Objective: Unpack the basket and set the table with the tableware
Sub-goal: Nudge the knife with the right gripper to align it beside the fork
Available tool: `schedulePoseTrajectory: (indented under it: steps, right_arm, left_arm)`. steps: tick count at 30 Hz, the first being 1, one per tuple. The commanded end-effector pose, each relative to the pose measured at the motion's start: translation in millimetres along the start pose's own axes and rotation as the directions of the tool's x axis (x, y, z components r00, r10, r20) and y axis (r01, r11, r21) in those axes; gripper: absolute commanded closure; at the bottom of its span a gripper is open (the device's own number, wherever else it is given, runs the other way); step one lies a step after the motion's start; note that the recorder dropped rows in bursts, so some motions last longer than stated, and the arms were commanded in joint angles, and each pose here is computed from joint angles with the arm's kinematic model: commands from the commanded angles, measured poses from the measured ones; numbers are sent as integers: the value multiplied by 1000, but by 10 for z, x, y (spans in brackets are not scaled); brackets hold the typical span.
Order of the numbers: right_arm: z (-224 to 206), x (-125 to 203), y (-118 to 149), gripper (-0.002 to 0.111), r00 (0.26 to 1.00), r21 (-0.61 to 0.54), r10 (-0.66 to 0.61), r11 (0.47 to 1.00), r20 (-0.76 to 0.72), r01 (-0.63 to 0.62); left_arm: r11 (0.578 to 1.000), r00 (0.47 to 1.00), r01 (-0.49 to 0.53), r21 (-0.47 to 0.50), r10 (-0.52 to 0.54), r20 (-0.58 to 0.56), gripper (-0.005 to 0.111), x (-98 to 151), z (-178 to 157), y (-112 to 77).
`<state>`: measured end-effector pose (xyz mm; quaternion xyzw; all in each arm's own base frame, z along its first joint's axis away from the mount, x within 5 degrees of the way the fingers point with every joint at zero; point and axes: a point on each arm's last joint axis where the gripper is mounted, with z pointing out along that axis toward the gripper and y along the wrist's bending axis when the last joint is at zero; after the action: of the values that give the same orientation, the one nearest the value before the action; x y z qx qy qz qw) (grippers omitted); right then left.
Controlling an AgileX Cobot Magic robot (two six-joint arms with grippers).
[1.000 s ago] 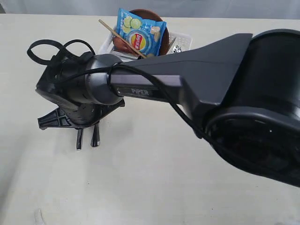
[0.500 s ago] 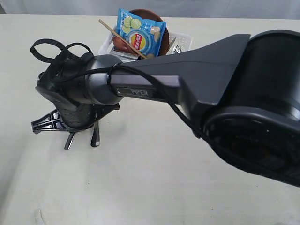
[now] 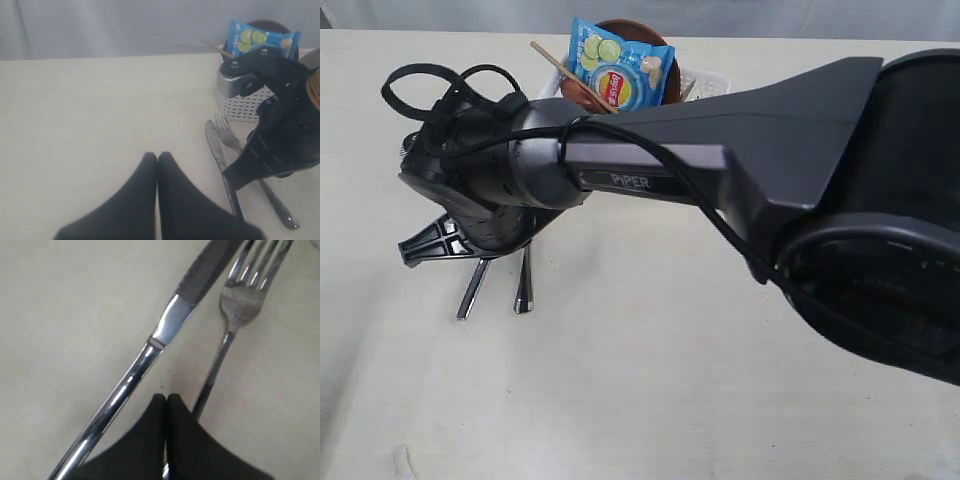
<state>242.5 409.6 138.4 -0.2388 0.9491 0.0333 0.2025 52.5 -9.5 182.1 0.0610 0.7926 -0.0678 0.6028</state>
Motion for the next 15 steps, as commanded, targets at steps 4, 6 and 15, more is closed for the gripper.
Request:
schedulePoseTrajectory:
  steps: [4,6,15]
  right_arm:
    - [118,-69,-58,109,999,-17,3,1000,42,-2]
    - [156,-66,-44,109,999,-26,1,1000,47,1]
    - [248,-100,13,109,999,-41,11,999,52,-9]
  left_arm:
    - [1000,1000,-5,3,5,10,107,0,2,-1]
    - [1000,1000,-5,3,5,10,107,0,2,-1]
    - [1000,1000,-5,3,5,10,107,0,2,-1]
